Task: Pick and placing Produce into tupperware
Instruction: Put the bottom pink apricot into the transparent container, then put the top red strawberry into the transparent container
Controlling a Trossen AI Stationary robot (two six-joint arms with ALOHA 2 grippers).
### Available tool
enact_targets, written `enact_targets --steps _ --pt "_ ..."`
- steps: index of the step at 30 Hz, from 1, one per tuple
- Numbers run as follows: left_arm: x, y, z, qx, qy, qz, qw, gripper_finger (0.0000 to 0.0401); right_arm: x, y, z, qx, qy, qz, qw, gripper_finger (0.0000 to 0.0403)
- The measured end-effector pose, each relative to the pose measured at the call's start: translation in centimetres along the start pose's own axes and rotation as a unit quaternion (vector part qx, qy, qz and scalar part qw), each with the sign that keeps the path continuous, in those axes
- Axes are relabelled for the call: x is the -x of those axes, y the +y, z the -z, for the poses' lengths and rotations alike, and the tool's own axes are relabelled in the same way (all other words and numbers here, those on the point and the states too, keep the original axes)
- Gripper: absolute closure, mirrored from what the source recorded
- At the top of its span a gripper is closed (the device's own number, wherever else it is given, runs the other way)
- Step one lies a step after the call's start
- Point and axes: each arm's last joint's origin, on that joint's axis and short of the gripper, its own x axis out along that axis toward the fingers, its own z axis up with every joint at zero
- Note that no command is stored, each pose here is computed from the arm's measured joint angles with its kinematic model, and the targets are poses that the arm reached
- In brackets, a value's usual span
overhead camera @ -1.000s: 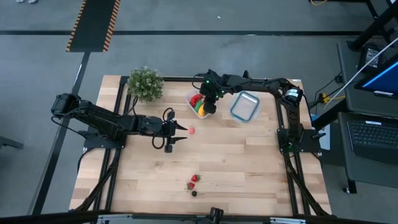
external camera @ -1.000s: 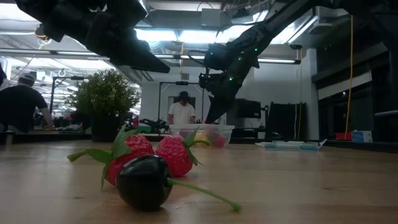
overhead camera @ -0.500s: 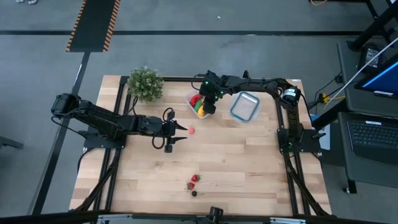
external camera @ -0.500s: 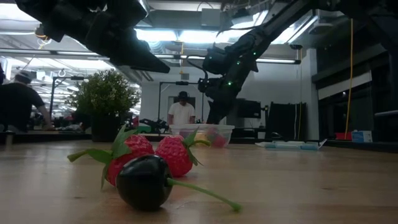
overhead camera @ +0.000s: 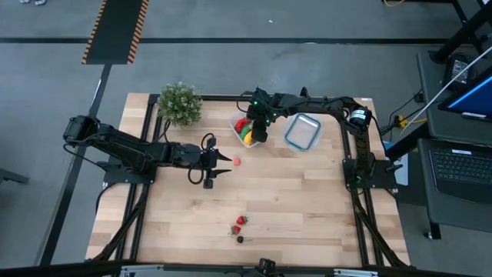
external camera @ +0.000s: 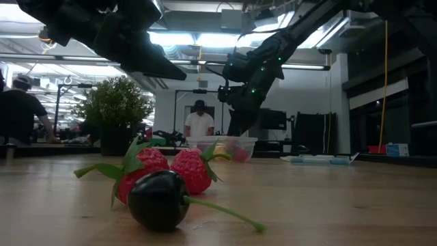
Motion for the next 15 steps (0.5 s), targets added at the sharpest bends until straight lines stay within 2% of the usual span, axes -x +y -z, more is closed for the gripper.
enact_targets --steps 6,15 --pt "0.0 0.0 0.0 0.000 0.000 0.000 1.000 0.0236 0.2 0.1 -0.1 -0.012 0.007 -0.002 1.000 0.0231" --pt "0.0 0.0 0.0 -0.004 0.000 0.000 1.000 0.0236 3.6 0.2 -2.5 -0.056 0.039 -0.008 0.998 0.0225"
